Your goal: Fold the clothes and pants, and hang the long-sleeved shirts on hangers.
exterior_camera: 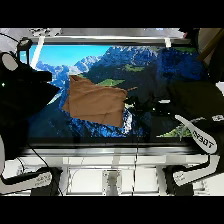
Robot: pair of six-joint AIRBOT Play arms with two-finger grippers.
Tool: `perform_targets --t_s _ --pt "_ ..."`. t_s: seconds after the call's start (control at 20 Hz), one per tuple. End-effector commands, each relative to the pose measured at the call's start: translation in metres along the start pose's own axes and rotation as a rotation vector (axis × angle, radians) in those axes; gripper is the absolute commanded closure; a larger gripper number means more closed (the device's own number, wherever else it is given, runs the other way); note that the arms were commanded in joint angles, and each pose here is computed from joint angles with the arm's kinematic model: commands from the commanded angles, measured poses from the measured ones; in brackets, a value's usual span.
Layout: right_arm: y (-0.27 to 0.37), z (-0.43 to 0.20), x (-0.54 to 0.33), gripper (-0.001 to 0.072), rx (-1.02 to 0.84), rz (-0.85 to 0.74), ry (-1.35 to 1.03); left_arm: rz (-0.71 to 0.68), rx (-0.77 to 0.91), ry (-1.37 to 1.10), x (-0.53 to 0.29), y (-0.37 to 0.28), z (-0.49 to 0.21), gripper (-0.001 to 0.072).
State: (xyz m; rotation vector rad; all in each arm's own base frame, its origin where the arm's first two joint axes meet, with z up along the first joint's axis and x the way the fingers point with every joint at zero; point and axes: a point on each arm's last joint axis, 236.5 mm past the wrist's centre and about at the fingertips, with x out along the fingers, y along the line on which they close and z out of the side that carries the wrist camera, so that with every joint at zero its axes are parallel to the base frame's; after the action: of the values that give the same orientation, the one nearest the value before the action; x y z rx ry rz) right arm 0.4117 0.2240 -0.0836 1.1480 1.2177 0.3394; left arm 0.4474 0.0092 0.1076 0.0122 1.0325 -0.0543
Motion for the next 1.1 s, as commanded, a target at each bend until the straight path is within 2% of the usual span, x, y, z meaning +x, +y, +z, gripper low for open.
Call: perform_targets --t_s 0.0,0.2,0.4,0.6,0.65,0.7,0.8,1.05 --pt "0.011 0.004 0.015 0.0017 -0.039 0.018 0.026 -0.009 -0.003 -0.001 0.0 -0.002 0.0 0.07" --pt "0.026 -0.014 0.046 0.0017 -0.114 0.018 0.098 -0.009 -0.003 0.0 0.0 -0.002 0.0 0.07" --pt "0.024 -0.065 0.057 0.0018 -0.234 -0.011 0.272 -0.009 -0.003 0.003 0.0 -0.002 -0.001 0.07" --pt "0.025 -0.075 0.066 0.0031 -0.27 -0.03 0.271 -0.009 -0.003 0.003 0.0 -0.002 -0.001 0.07" --pt "0.028 -0.075 0.068 0.0125 -0.276 -0.029 0.265 -0.009 -0.003 0.003 0.0 -0.002 -0.001 0.07" --pt "0.033 -0.071 0.068 0.0282 -0.286 -0.023 0.255 -0.009 -0.003 0.003 0.0 -0.002 -0.001 0.07" --pt "0.05 -0.06 0.069 0.0678 -0.312 -0.001 0.216 -0.009 -0.003 0.003 0.0 -0.002 -0.001 0.07" --pt "0.106 0.017 0.042 0.0684 -0.393 0.074 0.045 -0.009 -0.003 0.003 0.0 -0.002 -0.001 0.07"
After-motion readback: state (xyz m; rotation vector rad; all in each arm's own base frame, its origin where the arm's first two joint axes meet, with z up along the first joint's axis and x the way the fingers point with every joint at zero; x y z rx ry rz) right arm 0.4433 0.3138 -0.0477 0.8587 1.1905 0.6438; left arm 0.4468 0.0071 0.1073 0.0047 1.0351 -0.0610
